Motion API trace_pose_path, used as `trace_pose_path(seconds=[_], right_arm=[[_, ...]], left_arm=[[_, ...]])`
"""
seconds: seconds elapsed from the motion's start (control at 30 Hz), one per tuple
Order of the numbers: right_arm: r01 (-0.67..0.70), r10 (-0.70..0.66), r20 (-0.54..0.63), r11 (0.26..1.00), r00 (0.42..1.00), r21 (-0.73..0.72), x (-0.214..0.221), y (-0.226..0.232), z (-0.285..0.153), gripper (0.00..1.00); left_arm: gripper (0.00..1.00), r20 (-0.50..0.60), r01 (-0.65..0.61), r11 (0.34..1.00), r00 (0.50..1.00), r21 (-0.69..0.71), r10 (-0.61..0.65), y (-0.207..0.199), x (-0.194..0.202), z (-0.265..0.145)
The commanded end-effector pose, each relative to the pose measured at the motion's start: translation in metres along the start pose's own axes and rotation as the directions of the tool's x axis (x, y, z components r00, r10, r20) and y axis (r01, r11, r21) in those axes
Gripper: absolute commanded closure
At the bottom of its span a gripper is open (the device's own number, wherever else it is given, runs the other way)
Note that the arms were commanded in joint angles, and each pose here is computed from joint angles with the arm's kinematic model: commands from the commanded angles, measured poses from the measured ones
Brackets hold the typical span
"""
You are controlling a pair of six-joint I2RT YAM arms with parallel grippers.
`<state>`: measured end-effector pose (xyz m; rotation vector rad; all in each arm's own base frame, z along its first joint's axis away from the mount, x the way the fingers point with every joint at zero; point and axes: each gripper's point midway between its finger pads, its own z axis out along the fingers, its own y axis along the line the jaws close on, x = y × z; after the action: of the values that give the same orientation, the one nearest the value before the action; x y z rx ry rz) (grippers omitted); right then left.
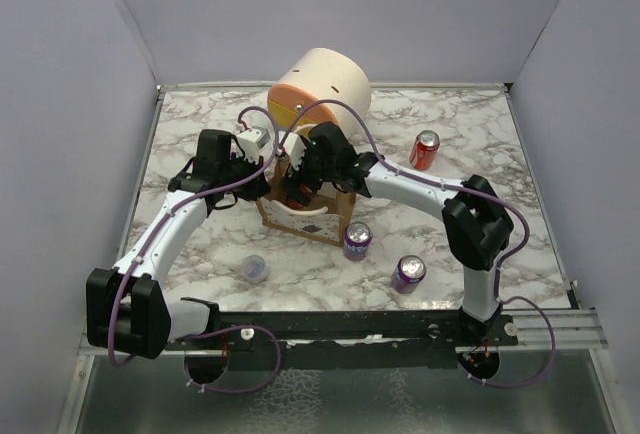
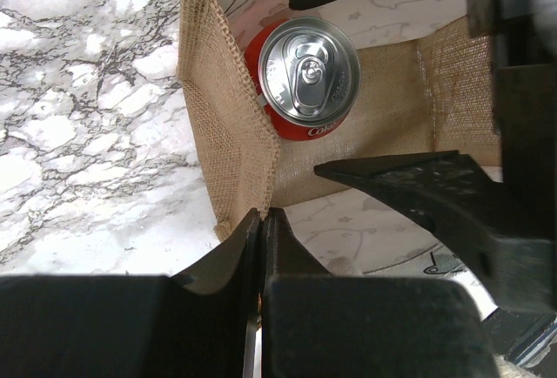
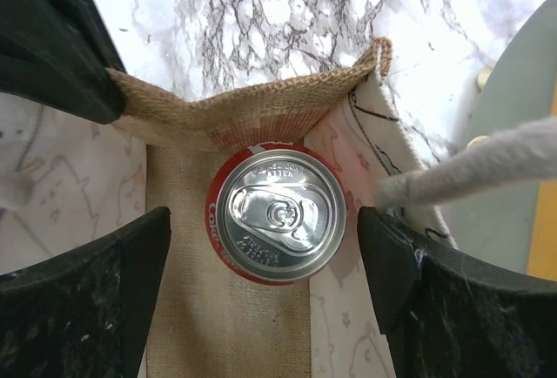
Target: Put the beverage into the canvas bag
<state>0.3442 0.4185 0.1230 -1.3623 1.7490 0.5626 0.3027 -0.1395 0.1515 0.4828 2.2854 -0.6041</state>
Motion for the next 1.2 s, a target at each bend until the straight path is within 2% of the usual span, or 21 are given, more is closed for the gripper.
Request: trace_pose_path(seconds=[0.0,0.53,0.7,0.9,1.07,1.17], right_arm=[[0.06,-0.06,0.087,0.998,0.994,0.001,-0.043,0.0,-0.025,0.13],[0.141,-0.146,0.154,0.989,0.977,0.043,-0.061,0.004,-0.073,0.14],[0.177,-0.19,0.212,0.981,0.959,0.079,-0.083,0.004,-0.112,0.14],[0.217,-0.229,0.232,0.973,0.945,0.075,-0.089,0.006,-0.16,0.14],[0.247,-0.255,0.235,0.967,0.938,0.065,-0.082,0.009,-0.199,0.14],[0.243,-0.235,0.231,0.97,0.944,-0.008,-0.062,0.019,-0.217,0.14]], left_arm=[[1.0,-0.017,0.017,0.999,1.0,-0.035,-0.018,0.006,0.006,0.0],[1.0,0.009,0.035,0.999,0.999,-0.004,-0.035,0.003,0.001,0.0],[1.0,-0.001,0.031,0.999,1.0,0.03,-0.031,-0.001,0.002,0.002],[1.0,-0.006,0.025,0.999,1.0,0.03,-0.025,0.0,0.001,0.004],[1.0,0.001,0.016,0.999,1.0,0.033,-0.016,0.0,-0.002,0.004],[1.0,0.003,0.013,0.999,1.0,0.049,-0.013,-0.002,-0.003,0.004]])
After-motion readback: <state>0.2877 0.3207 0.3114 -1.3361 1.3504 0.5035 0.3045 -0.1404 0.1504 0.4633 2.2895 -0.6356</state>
